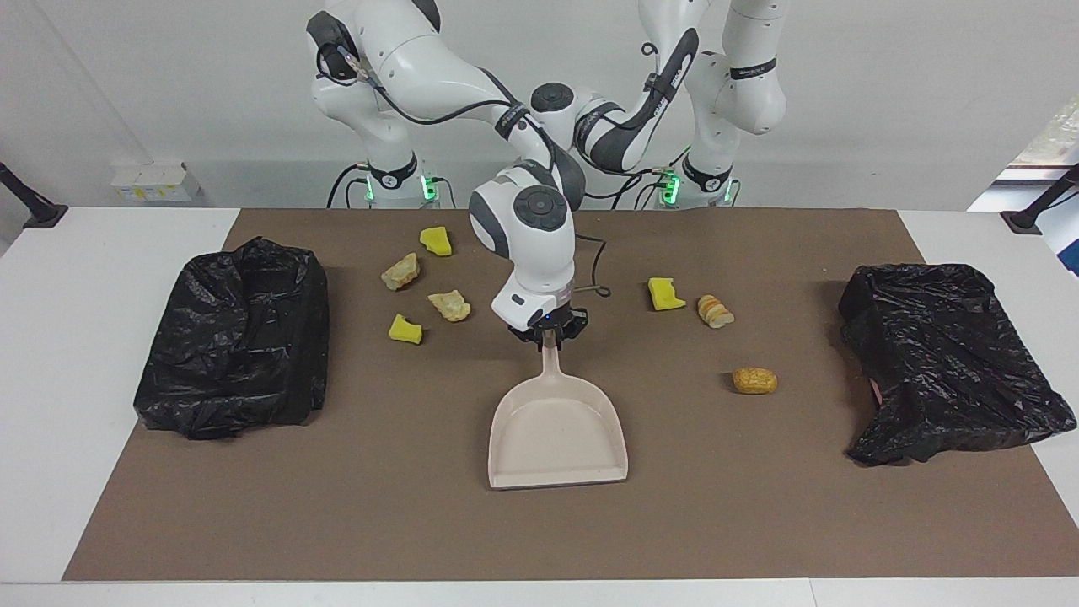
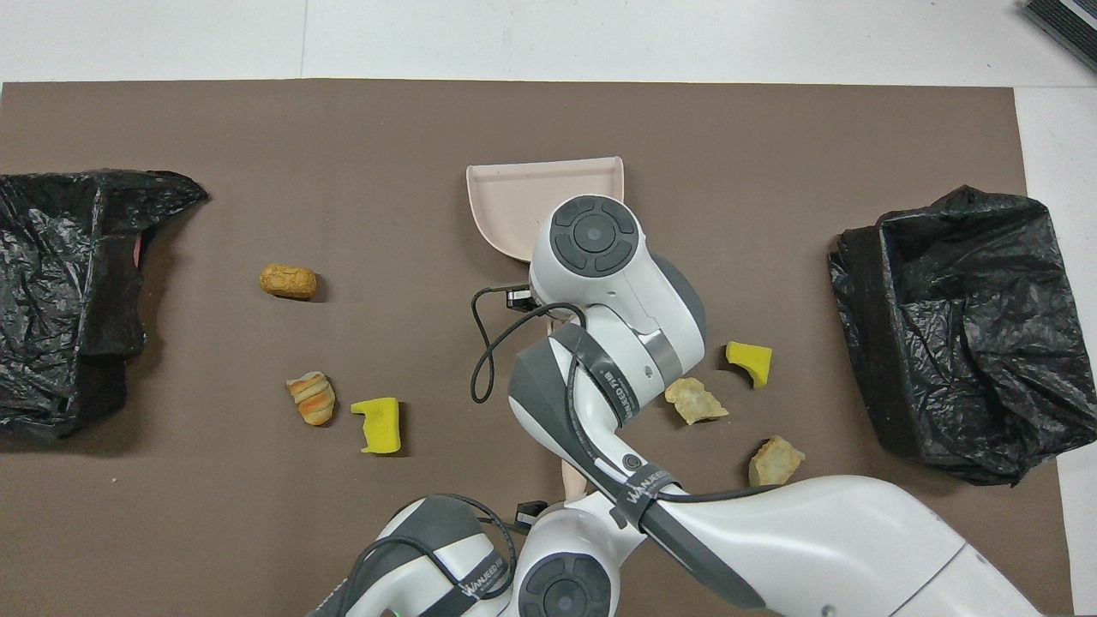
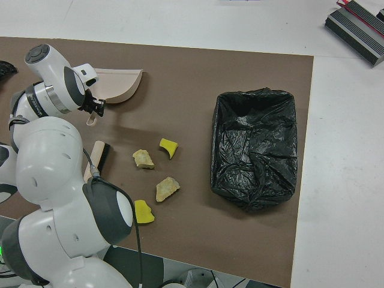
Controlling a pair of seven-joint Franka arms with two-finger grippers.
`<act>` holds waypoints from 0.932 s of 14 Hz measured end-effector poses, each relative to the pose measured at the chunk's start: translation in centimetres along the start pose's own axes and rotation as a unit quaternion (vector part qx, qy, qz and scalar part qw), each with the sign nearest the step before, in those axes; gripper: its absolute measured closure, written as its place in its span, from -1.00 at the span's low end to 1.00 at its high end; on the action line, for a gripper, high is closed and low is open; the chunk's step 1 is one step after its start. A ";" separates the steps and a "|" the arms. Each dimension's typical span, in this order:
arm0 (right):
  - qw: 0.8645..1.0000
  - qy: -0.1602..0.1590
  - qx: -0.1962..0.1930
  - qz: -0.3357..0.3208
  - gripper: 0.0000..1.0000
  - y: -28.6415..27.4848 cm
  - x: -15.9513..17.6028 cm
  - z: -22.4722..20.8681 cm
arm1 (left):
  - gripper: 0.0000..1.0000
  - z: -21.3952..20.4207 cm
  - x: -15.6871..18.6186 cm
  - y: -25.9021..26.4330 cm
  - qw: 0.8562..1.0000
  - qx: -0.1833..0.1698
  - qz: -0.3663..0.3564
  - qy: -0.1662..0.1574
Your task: Sweep and dump trash in bin
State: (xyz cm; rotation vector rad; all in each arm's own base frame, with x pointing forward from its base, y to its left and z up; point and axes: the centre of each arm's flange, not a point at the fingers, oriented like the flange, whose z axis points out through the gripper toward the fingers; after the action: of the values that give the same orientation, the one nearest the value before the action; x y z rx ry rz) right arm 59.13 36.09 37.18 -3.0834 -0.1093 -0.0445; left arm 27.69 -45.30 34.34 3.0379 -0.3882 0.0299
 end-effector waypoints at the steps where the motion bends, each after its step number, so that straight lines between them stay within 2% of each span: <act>1: 1.000 0.010 0.002 -0.016 0.37 1.0 0.5 -1.5 | 0.49 0.0 0.2 -0.2 1.000 0.004 0.000 -0.002; 4: 0.999 0.028 -0.003 -0.040 0.37 6.2 2.2 -5.8 | 0.49 0.0 0.5 -0.8 1.000 0.013 -0.006 -0.011; 6: 0.995 0.032 -0.010 -0.097 0.37 9.4 2.9 -7.6 | 0.49 -0.4 1.9 -2.6 0.999 0.020 -0.028 -0.017; 8: 0.986 0.021 -0.017 -0.163 0.37 11.9 3.3 -8.1 | 0.49 -1.5 4.3 -5.9 0.998 0.025 -0.063 -0.017; 13: 0.945 -0.020 -0.022 -0.326 0.37 12.5 2.5 -7.6 | 0.49 -4.3 9.4 -14.1 0.990 0.042 -0.135 -0.002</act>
State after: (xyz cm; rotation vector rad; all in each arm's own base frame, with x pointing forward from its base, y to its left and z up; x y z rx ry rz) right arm 62.32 23.37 44.15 -2.9333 -1.1295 -0.0112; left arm 40.34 -33.71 37.86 3.1437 0.0269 0.0254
